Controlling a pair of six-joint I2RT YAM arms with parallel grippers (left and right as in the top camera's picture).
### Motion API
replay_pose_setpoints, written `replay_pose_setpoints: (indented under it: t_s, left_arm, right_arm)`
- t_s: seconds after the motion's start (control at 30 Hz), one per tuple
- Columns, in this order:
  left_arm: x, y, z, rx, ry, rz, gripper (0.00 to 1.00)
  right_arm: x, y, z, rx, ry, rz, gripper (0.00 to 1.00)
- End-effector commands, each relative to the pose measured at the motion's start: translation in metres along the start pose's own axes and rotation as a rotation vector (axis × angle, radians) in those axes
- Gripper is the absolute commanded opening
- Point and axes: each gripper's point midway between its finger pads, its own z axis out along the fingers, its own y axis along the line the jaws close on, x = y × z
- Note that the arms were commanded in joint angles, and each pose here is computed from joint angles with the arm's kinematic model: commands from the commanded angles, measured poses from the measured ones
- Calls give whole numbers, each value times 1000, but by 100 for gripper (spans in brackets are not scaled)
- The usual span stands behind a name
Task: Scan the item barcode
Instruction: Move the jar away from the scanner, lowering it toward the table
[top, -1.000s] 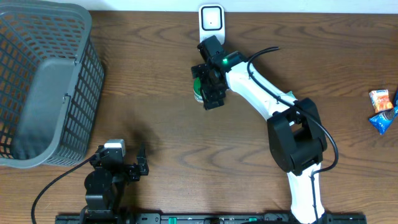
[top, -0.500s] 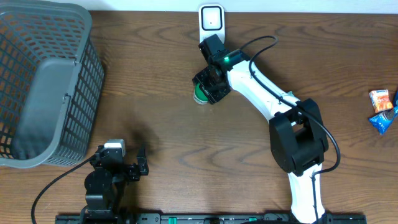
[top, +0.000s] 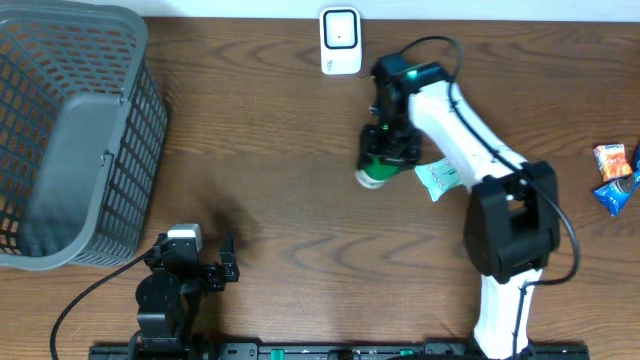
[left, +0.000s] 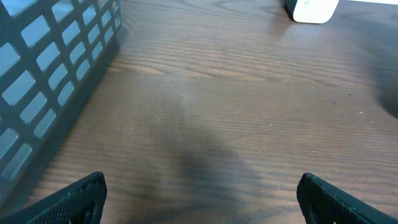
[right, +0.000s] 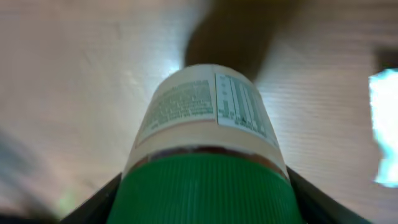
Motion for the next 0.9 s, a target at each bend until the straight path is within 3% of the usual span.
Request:
replay_pose_setpoints:
  t_s: [0.0, 0.33, 0.87]
  left_arm:
    - [5, 3, 3, -13, 11, 15, 98]
    - [5, 3, 3, -13, 11, 15, 98]
    - [5, 3, 3, -13, 11, 15, 98]
  right_arm:
    - [13, -8, -17, 40, 10, -348, 65]
    - [6, -38, -21, 281, -4, -403, 64]
    - [-22, -14, -20, 350, -125, -647, 72]
